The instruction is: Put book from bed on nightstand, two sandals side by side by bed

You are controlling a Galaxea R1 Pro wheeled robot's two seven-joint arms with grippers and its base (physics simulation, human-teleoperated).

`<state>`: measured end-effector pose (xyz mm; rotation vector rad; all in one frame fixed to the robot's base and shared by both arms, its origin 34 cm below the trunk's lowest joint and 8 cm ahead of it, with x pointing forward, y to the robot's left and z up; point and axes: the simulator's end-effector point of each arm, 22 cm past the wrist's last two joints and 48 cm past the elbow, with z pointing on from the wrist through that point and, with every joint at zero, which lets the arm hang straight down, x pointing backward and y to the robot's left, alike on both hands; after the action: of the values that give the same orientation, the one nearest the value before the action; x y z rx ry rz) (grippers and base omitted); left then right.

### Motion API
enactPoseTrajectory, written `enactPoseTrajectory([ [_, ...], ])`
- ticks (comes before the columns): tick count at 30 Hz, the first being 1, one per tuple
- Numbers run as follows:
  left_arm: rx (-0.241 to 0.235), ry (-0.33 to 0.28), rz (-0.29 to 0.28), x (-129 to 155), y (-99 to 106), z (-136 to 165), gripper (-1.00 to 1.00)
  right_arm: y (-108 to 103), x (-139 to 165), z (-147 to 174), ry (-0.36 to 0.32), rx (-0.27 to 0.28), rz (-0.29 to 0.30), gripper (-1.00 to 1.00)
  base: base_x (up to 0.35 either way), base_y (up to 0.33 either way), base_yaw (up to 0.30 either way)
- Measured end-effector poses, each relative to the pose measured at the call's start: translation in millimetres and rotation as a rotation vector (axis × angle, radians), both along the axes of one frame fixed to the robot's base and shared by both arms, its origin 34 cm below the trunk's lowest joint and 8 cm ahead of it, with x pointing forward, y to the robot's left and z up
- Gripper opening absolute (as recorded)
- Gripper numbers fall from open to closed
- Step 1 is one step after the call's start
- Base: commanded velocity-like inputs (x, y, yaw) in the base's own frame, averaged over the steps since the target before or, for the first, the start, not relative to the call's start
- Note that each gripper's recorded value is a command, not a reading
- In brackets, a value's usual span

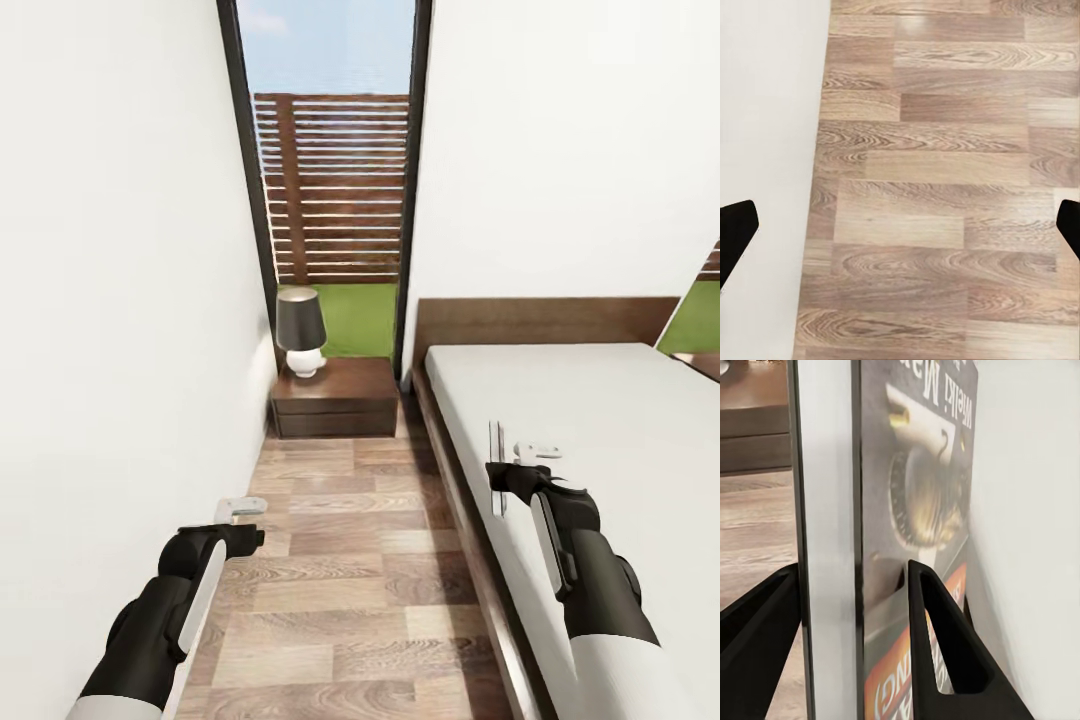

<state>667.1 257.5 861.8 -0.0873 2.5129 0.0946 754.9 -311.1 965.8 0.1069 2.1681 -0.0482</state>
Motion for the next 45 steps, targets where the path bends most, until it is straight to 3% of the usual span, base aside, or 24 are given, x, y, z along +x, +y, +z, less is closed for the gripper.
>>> enactPoseTrajectory([
  [45, 0.007, -0.004, -0.026, 1.0, -9.2, 0.8, 1.00, -2.4, -0.3, 0.0, 0.000, -0.001, -0.003, -1.00, 0.337, -0.017, 0.000],
])
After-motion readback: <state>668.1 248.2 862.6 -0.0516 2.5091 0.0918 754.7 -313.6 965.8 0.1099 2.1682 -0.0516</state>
